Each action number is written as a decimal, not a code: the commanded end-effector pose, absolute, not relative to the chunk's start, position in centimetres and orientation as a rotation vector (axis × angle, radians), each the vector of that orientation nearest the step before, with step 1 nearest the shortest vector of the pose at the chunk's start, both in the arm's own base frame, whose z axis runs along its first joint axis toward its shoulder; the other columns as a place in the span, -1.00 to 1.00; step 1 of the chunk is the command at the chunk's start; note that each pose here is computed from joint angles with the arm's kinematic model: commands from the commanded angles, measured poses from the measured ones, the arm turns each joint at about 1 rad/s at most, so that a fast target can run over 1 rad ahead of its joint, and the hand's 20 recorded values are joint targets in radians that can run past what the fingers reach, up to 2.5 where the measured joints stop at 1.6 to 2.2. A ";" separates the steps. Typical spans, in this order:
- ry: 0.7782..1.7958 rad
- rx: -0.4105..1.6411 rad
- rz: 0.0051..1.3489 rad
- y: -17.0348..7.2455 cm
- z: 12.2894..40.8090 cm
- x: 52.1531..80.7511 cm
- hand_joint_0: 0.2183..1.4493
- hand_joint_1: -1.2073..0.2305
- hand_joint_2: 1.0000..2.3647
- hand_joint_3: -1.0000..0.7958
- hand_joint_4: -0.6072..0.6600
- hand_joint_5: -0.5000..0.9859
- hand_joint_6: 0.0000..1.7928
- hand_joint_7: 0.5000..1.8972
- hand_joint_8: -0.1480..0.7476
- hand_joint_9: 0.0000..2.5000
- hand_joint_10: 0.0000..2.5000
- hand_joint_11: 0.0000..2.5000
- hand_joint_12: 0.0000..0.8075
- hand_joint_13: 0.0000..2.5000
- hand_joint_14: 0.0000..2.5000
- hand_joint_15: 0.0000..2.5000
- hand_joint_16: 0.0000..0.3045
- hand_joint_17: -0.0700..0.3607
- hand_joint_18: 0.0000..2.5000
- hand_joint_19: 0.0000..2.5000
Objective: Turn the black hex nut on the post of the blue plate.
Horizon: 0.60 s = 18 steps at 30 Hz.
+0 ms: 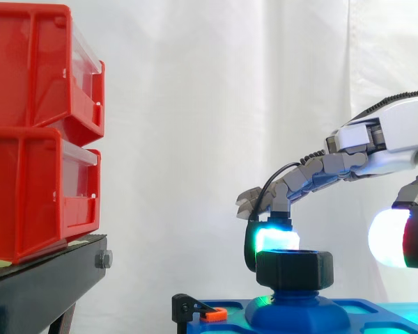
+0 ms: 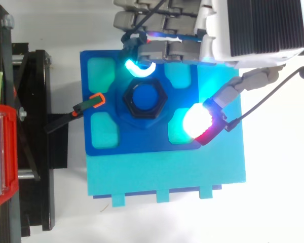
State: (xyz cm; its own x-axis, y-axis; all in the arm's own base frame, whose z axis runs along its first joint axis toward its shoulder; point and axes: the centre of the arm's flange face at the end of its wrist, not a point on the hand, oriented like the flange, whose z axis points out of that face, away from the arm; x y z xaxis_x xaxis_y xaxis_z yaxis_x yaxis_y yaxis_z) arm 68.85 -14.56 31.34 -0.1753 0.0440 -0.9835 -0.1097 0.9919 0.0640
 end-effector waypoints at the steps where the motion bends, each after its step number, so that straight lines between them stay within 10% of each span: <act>1: 1.740 -0.049 0.135 -14.6 31.4 68.8 -0.79 0.10 -1.00 -0.44 0.51 -0.57 -0.44 -0.34 -0.15 -0.82 -1.00 -0.88 -0.06 -0.89 -1.00 -0.98 -0.62 -0.08 -0.83 -0.83; 18: 1.751 -0.065 0.120 -14.7 32.5 68.2 -0.79 0.10 -1.00 -0.44 0.51 -0.57 -0.44 -0.33 -0.15 -0.81 -1.00 -0.87 -0.08 -0.89 -1.00 -0.98 -0.63 -0.08 -0.84 -0.83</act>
